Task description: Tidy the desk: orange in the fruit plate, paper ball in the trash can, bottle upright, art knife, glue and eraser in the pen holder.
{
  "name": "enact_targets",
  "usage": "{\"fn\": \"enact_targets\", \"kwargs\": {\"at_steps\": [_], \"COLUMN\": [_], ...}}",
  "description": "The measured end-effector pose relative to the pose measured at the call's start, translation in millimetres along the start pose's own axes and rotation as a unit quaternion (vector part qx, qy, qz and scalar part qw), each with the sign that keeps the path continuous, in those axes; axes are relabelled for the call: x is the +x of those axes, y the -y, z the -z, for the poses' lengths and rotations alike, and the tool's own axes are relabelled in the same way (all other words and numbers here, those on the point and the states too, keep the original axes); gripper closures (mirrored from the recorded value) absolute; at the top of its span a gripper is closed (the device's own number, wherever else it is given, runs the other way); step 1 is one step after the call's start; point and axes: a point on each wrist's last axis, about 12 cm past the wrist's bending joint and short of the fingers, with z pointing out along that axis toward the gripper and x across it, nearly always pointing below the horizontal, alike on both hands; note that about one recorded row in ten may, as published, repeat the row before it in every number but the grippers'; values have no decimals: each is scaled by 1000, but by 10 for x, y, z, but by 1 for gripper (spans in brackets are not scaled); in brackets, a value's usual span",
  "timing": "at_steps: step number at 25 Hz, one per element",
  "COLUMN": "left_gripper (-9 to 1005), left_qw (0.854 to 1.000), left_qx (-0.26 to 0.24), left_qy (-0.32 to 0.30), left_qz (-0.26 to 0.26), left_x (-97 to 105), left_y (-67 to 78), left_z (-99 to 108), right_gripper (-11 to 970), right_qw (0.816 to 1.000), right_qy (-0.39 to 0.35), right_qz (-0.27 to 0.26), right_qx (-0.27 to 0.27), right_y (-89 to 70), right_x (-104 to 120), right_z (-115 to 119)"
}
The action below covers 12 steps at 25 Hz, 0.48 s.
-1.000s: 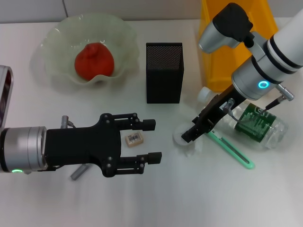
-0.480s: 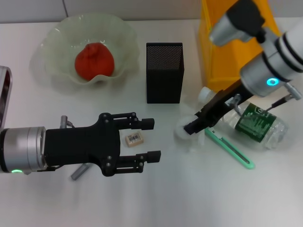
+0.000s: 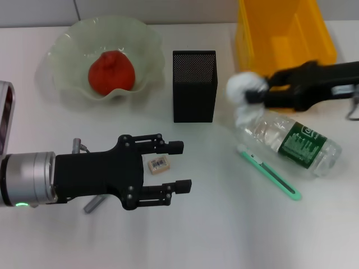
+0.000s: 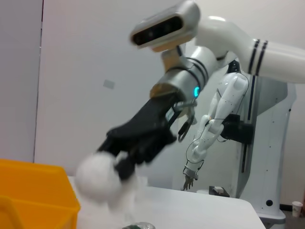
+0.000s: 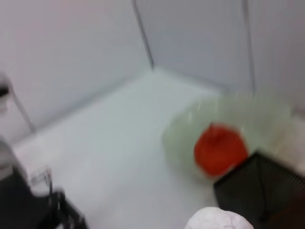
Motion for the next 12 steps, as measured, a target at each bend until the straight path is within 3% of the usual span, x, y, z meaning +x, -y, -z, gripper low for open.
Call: {"fn": "enact_targets", "kwargs": {"at_steps": [1, 4, 12], "left_gripper": [340, 341, 343], "left_qw": [1000, 1000, 1000], "left_qx": [-2, -2, 0], "left_qy": [2, 3, 4], "left_qz": [-1, -2, -7], "left_x": [-6, -12, -43], "left_y": [-6, -12, -42], "left_z": [-3, -5, -31], "right_gripper": [525, 509, 465], "right_qw": [999, 996, 985], "right_qy": [45, 87, 129], "right_qz": [-8, -29, -30], "right_qx": [7, 23, 107], "right_y": [44, 152, 377], "right_x": [86, 211, 264], "right_z": [147, 289, 548]}}
